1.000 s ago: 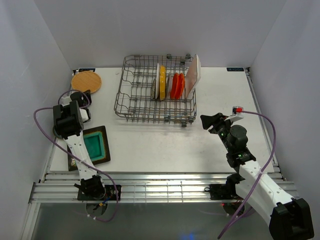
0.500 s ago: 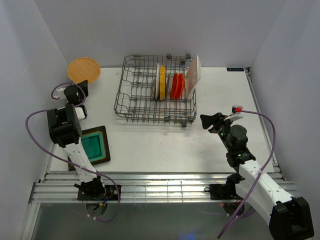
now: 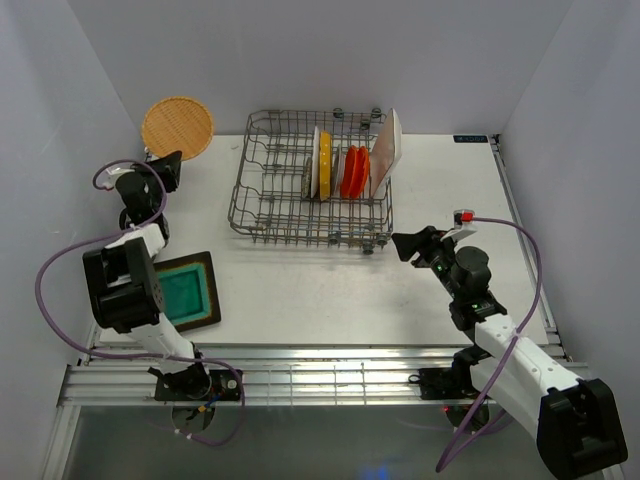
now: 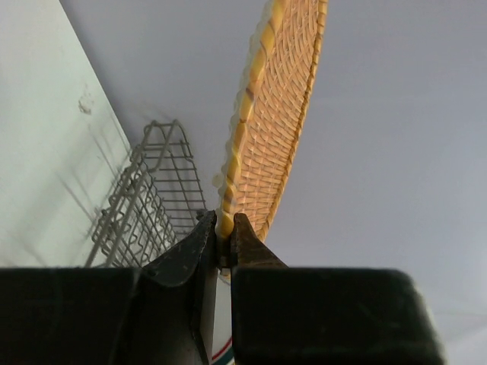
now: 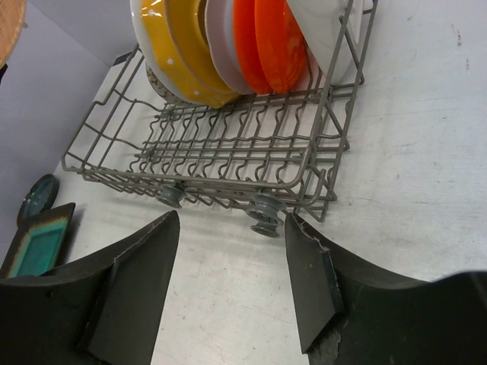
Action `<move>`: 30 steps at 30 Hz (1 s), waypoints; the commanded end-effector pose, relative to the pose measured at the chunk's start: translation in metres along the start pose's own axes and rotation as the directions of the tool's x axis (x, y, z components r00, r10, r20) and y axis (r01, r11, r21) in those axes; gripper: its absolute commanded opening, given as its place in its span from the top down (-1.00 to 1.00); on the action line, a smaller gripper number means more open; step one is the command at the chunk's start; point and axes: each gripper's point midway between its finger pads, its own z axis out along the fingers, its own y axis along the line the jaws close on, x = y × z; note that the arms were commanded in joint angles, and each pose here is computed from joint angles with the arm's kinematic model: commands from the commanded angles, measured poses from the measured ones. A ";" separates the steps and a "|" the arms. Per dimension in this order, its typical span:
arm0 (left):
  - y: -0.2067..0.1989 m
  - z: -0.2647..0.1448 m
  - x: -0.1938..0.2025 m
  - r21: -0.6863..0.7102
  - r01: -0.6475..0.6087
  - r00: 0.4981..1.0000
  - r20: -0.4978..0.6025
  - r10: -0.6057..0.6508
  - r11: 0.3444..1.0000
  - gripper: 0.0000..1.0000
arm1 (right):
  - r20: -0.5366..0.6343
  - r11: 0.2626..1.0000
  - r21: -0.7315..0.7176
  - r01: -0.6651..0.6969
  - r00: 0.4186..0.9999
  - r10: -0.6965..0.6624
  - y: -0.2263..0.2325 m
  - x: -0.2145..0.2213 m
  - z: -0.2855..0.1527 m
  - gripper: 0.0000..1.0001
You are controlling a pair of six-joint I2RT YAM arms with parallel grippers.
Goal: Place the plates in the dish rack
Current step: Pick up the plate from the corner of the board.
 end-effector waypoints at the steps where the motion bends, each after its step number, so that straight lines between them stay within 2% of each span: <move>1: -0.056 -0.027 0.018 0.111 -0.019 0.998 -0.064 0.026 0.994 1.00 | 0.068 0.995 -0.091 0.030 0.997 -0.024 0.023 -0.023 0.003 -0.28; 3: -0.074 -0.040 0.031 0.145 -0.025 0.996 -0.081 0.037 0.989 1.00 | 0.064 0.994 -0.104 0.038 0.997 -0.031 0.025 -0.022 0.004 -0.17; 6: -0.080 -0.054 0.063 0.146 0.000 0.989 -0.144 0.022 0.989 1.00 | 0.066 0.991 -0.127 0.040 0.997 -0.032 0.030 -0.024 0.001 -0.14; 12: -0.101 -0.096 0.116 0.192 0.033 0.963 -0.268 0.020 0.981 1.00 | 0.114 0.983 -0.170 0.069 0.992 -0.050 0.040 -0.034 -0.008 -0.31; 22: -0.145 -0.158 0.175 0.301 0.076 0.918 -0.393 0.051 0.951 1.00 | 0.136 0.972 -0.212 0.097 0.988 -0.069 0.051 -0.041 -0.013 -0.39; 25: -0.138 -0.169 0.190 0.297 0.072 0.900 -0.432 0.067 0.952 1.00 | 0.144 0.967 -0.232 0.104 0.987 -0.071 0.055 -0.043 -0.016 -0.48; 30: -0.112 -0.175 0.207 0.250 0.058 0.871 -0.486 0.074 0.966 1.00 | 0.150 0.966 -0.236 0.109 0.986 -0.074 0.056 -0.043 -0.018 -0.82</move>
